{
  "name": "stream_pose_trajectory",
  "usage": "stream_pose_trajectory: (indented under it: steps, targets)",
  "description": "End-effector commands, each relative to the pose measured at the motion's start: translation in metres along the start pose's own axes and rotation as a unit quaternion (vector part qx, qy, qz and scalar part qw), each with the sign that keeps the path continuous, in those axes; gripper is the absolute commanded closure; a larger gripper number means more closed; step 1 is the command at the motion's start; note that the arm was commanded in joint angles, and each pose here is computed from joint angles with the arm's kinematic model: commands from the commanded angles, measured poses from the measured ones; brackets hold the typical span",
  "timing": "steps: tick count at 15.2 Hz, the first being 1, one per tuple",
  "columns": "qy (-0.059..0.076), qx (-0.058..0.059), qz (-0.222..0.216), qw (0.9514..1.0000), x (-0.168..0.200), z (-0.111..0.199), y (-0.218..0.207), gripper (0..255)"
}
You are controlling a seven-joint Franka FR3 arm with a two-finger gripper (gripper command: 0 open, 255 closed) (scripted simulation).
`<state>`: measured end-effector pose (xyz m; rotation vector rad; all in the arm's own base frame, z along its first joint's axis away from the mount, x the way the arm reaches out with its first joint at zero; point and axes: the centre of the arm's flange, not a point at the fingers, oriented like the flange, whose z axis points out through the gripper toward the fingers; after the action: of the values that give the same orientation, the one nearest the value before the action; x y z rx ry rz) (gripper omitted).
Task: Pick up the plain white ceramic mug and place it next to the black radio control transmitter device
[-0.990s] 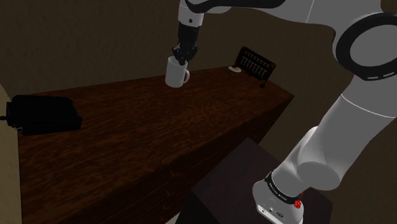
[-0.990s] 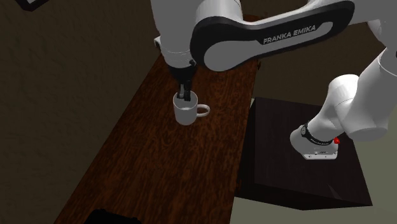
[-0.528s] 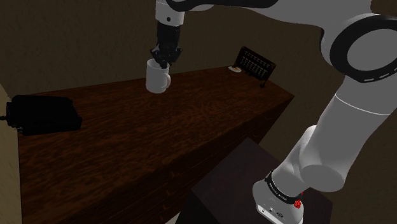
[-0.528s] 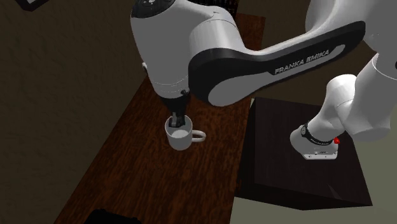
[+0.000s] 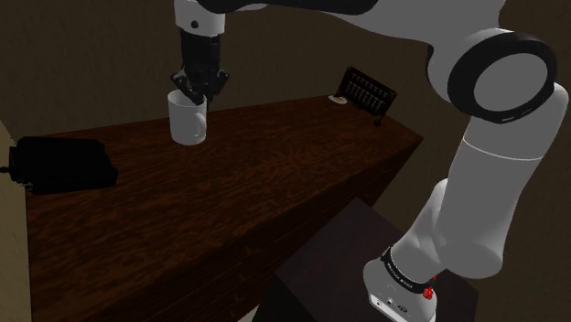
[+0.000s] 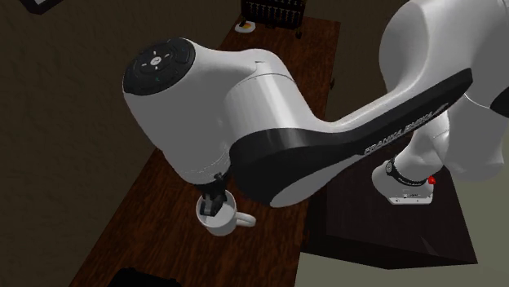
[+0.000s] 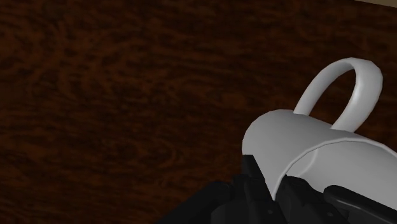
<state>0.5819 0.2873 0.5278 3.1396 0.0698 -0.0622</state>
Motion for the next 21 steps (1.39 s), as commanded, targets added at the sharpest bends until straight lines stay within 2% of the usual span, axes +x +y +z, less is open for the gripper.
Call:
stream_pose_trajectory:
  steps: [1,11,21]
  targets:
    - [0.000,0.000,0.001,1.0000,0.000,0.001,-0.029,255]
    - [0.000,0.000,0.001,1.0000,0.004,0.000,-0.168,255]
    - [0.000,0.000,0.001,1.0000,0.006,0.053,-0.168,255]
